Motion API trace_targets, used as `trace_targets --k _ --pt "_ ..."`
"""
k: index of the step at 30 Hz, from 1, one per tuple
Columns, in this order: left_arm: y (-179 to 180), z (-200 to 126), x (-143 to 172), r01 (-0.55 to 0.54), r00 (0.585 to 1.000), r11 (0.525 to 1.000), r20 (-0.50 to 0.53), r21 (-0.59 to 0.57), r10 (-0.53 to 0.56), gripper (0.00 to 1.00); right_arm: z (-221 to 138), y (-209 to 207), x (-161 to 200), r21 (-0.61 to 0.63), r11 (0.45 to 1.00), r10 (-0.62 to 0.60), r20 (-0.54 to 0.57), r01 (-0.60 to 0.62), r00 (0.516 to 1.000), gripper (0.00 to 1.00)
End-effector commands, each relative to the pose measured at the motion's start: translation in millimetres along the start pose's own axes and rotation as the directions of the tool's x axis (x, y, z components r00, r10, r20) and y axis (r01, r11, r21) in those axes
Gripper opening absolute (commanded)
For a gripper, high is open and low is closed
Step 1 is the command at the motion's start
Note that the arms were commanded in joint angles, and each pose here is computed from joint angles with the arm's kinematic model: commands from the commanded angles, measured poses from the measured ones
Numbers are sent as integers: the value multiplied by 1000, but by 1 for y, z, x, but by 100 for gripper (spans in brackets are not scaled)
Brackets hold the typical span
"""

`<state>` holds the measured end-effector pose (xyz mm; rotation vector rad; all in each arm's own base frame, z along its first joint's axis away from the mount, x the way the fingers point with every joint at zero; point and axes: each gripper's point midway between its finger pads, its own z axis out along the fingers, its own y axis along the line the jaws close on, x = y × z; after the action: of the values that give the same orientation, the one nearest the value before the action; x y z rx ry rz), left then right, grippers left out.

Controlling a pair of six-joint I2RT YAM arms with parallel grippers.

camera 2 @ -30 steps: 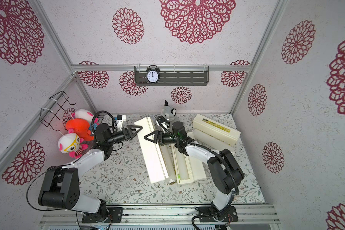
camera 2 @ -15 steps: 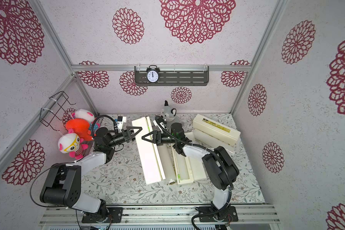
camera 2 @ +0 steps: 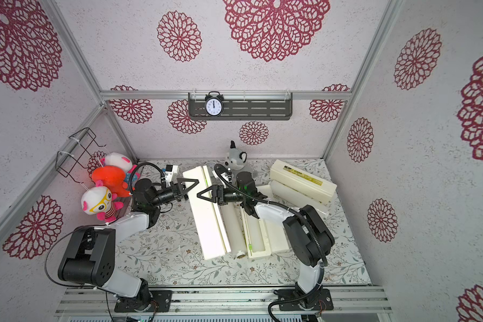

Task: Put plastic wrap rolls into dispensers
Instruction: Open the lid of the plastic wrap cutting box.

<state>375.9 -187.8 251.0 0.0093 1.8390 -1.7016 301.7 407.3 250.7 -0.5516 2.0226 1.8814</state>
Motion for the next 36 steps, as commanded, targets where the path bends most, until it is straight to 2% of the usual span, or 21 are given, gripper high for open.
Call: trace_targets --k 1,5,7,8,12,17,20,28,36 --pt "-12 -3 -18 -29 998 999 56 16 28 88 2 27 3 -14 996 -83 -23 83 996 67" --pt "-8 -2 -20 -12 998 1000 63 2 12 87 1 21 3 20 996 -85 -22 85 996 66" --pt "-8 -2 -21 -16 998 1000 67 -1 16 97 1 20 3 31 996 -85 -23 85 996 66" --pt "-10 -3 -21 -23 997 1000 73 -1 23 99 1 19 3 33 996 -84 -22 84 996 66" --pt "-18 -5 -25 -53 995 999 89 -1 53 98 1 18 3 38 996 -85 -23 86 996 66" --pt "-10 -9 -29 -40 994 998 95 -46 44 98 0 19 6 33 995 -89 -27 89 996 66" --pt "-11 -15 -35 -33 992 999 120 -27 36 98 -1 21 8 23 996 -90 -28 91 996 66" --pt "-17 -19 -32 -44 993 999 110 24 41 98 -4 25 6 -3 997 -79 -12 79 997 66" --pt "-16 -19 -36 -38 992 998 124 40 33 98 -3 15 8 31 997 -74 -19 74 997 65"
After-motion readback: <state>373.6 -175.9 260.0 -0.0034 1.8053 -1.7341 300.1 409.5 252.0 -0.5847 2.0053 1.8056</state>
